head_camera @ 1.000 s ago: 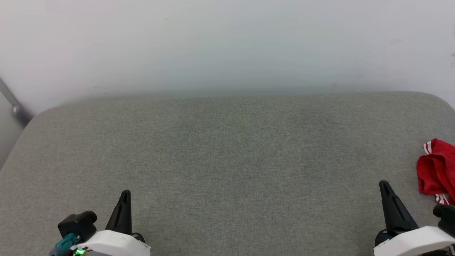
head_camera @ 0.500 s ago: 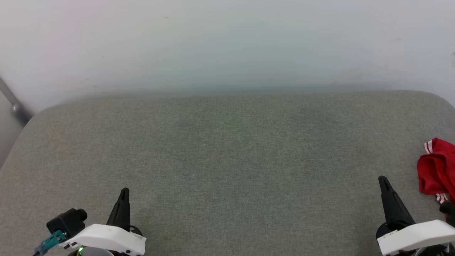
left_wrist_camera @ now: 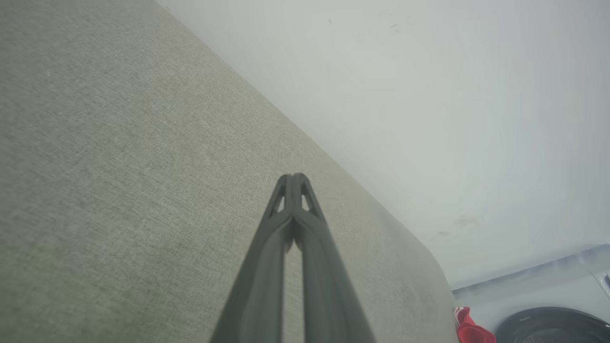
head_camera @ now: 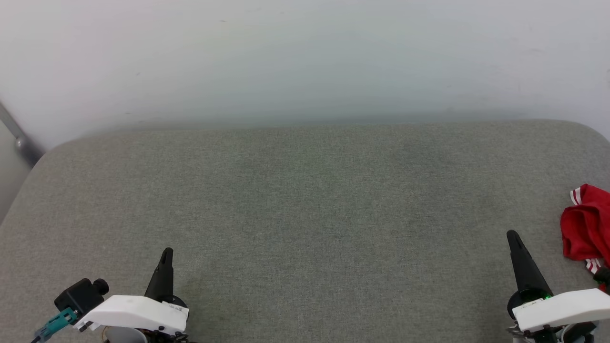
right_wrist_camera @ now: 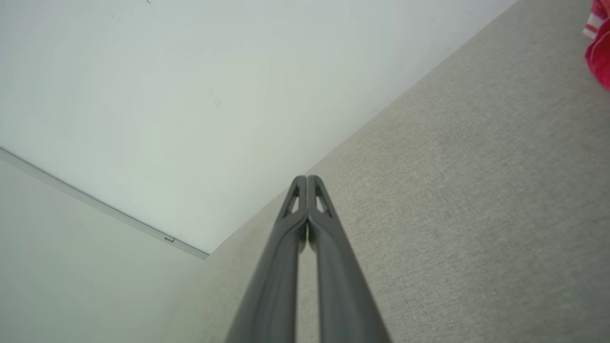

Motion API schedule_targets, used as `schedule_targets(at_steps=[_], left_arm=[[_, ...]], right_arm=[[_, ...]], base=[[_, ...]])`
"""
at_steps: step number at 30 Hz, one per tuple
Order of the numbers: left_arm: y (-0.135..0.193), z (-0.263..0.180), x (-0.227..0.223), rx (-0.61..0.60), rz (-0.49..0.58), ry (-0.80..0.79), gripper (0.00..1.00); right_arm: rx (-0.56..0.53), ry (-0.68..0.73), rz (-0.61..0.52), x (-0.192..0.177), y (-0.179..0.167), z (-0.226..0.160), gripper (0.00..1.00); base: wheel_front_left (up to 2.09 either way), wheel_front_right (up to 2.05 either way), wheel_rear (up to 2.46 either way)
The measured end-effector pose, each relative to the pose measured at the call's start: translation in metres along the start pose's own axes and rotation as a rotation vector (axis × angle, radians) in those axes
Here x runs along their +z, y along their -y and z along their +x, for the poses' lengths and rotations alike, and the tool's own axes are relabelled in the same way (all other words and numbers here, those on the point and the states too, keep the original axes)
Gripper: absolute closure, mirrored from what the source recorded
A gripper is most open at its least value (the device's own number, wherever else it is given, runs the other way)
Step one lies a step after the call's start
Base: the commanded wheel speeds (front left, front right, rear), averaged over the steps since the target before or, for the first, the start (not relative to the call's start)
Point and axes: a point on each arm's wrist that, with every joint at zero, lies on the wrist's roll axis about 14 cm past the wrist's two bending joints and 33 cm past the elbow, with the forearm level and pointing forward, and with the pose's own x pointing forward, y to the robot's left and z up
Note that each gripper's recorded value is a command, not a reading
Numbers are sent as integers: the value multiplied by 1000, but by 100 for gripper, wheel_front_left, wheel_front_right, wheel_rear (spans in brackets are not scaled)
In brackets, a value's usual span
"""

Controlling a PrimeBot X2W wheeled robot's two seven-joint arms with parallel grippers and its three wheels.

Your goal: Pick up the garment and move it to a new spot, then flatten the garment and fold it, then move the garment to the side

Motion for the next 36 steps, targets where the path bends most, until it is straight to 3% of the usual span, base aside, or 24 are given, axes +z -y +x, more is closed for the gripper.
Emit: schedule_targets(at_steps=[36], left_arm=[[3, 9, 5, -19, -406, 0, 100]], right_arm=[[-6, 3, 402, -4, 4, 14, 100]], base=[[0, 0, 0]])
